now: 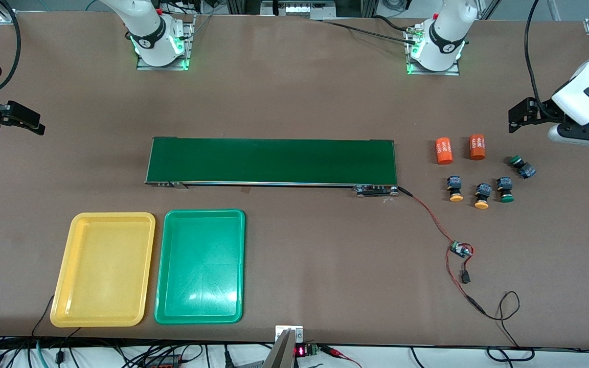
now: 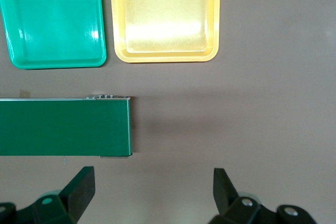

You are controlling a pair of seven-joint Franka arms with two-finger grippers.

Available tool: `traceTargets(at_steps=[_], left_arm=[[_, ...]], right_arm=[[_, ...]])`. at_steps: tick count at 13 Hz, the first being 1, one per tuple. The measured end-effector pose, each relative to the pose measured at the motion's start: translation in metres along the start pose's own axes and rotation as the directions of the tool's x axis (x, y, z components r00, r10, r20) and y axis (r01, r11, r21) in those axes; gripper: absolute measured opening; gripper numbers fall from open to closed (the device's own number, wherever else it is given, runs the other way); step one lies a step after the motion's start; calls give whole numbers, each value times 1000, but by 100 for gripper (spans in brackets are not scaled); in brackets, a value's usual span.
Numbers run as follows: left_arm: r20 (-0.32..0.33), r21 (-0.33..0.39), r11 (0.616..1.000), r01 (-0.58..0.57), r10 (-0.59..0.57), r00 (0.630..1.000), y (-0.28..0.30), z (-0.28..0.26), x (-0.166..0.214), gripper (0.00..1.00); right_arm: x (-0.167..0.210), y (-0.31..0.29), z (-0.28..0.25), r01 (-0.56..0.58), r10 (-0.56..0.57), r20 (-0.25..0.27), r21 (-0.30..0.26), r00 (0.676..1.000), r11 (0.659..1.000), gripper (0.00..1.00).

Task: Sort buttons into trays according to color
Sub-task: 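Reach the left gripper toward an orange cylinder beside the belt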

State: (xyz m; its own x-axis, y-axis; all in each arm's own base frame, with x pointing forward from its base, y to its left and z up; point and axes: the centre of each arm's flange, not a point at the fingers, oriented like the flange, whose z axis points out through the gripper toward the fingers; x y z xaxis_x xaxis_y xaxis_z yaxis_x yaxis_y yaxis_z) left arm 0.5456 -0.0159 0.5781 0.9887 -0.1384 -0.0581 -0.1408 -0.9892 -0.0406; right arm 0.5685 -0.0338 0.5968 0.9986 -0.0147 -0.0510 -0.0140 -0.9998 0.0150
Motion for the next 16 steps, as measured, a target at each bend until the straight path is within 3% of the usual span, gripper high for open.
traceTargets(at_steps=[16], left_arm=[[52,-4,1000,6,-6,999,-3,13,4,100]], right_arm=[[0,9,0,-15,15,-6,-3,1000,1000,100]])
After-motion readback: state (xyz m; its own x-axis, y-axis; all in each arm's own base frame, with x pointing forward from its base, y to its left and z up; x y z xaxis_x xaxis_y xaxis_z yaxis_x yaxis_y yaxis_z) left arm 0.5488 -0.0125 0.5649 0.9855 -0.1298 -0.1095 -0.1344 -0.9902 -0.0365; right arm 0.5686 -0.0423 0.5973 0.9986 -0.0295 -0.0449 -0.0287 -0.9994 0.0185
